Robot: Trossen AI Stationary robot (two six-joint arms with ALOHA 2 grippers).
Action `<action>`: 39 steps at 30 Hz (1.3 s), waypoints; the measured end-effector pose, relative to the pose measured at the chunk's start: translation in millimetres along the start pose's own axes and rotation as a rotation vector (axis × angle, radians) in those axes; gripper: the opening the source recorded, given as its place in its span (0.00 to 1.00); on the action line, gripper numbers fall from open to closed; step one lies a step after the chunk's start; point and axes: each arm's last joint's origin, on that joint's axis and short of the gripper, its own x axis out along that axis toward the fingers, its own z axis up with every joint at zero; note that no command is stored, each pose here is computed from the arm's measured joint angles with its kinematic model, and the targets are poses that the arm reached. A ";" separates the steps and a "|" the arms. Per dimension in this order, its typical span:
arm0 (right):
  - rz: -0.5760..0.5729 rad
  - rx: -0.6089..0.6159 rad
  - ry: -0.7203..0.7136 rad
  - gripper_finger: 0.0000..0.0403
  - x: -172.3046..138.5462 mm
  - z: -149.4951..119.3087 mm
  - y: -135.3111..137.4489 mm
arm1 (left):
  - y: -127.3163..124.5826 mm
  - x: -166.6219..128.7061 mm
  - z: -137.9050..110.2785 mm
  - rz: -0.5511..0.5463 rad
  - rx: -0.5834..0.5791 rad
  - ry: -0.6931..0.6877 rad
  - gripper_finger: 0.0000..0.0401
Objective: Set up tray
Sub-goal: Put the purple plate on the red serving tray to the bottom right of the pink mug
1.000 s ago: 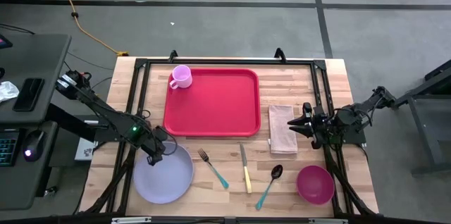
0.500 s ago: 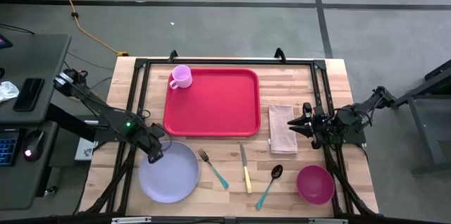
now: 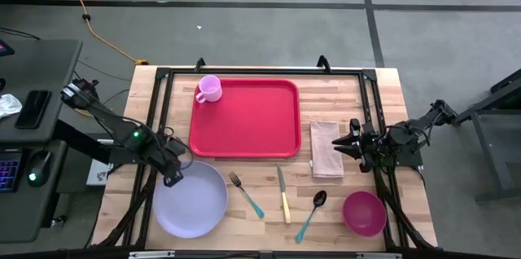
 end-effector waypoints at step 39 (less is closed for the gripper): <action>0.191 -0.176 0.055 0.22 -0.6 -1.5 5.6 | -24.8 -18.9 84.5 -0.089 -0.693 -0.526 0.03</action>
